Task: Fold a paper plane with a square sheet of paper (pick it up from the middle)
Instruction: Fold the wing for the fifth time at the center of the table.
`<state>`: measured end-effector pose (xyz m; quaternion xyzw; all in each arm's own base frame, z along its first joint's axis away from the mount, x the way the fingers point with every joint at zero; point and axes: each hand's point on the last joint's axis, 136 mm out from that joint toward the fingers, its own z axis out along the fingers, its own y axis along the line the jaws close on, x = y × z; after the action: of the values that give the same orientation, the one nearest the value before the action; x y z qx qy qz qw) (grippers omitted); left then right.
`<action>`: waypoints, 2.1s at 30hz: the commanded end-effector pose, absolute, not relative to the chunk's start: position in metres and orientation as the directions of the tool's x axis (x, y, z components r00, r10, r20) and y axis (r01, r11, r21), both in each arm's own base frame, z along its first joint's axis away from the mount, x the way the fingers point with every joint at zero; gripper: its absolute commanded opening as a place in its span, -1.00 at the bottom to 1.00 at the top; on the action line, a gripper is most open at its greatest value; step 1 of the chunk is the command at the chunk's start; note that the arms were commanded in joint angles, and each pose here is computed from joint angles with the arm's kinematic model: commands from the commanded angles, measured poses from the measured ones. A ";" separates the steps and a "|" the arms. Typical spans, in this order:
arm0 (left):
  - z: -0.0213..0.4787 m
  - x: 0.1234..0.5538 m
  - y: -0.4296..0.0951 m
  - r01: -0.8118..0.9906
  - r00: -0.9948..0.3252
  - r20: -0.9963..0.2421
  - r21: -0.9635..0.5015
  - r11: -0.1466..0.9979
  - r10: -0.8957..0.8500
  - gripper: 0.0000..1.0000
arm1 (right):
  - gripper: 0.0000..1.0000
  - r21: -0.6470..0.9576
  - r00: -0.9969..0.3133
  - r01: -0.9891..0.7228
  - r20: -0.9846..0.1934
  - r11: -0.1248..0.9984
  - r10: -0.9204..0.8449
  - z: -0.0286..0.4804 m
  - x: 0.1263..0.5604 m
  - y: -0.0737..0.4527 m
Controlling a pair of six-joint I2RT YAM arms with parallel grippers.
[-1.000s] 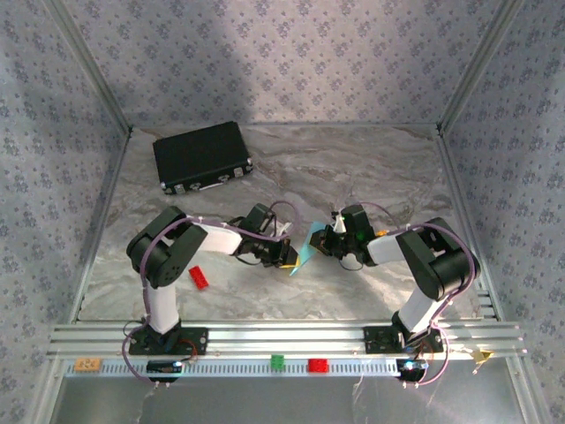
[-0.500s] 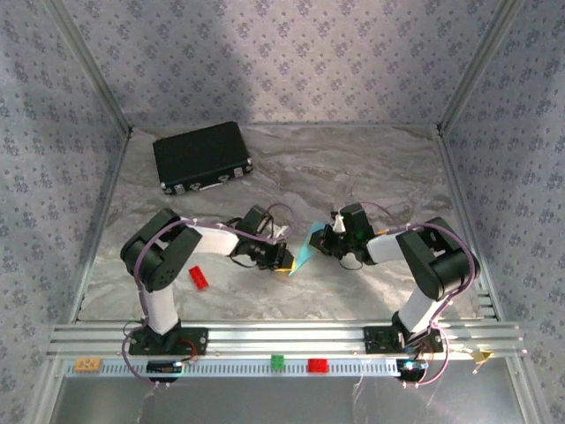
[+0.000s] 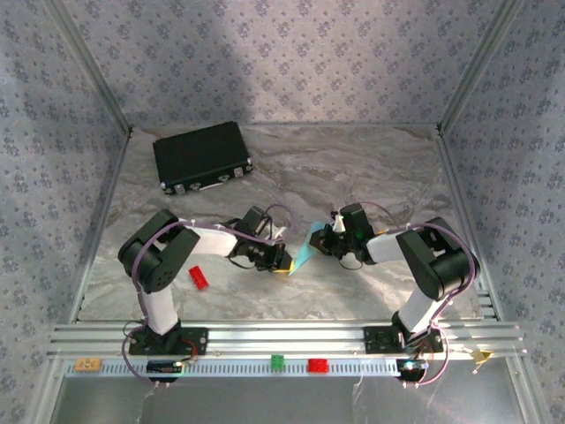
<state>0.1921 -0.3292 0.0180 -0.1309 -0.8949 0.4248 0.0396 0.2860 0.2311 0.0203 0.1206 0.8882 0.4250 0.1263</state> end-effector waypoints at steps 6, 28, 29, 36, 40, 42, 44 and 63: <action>-0.001 0.168 -0.302 0.131 -0.961 0.079 -0.714 0.688 0.265 -1.00 | -0.84 0.654 -0.933 0.238 -0.052 0.719 0.356 -0.027 0.267 0.203; 0.074 0.214 -0.371 0.291 -0.932 -0.116 -0.805 0.517 0.344 -0.96 | -0.84 0.659 -0.939 0.233 -0.038 0.715 0.341 -0.028 0.267 0.206; 0.074 0.215 -0.376 0.296 -0.929 -0.119 -0.807 0.510 0.351 -0.96 | -0.84 0.657 -0.939 0.236 -0.035 0.716 0.342 -0.029 0.267 0.206; 0.058 0.214 -0.390 0.298 -0.915 -0.085 -0.801 0.519 0.393 -0.96 | -0.84 0.661 -0.940 0.233 -0.034 0.713 0.339 -0.028 0.267 0.207; 0.048 0.219 -0.389 0.303 -0.918 -0.084 -0.781 0.546 0.388 -0.97 | -0.84 0.662 -0.939 0.236 -0.033 0.712 0.342 -0.028 0.266 0.207; 0.040 0.221 -0.386 0.308 -0.919 -0.082 -0.760 0.572 0.385 -0.98 | -0.84 0.662 -0.939 0.234 -0.035 0.712 0.341 -0.028 0.267 0.207; 0.031 0.220 -0.382 0.309 -0.918 -0.071 -0.745 0.592 0.390 -0.98 | -0.84 0.662 -0.939 0.236 -0.032 0.712 0.341 -0.028 0.266 0.207; -0.003 0.179 -0.329 0.242 -0.936 0.025 -0.678 0.695 0.351 -0.98 | -0.85 0.651 -0.938 0.243 -0.031 0.719 0.345 -0.032 0.264 0.203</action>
<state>0.2052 -0.3601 0.0195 -0.1870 -0.8922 0.4105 0.0229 0.2904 0.2344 0.0199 0.1189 0.8874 0.4285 0.1212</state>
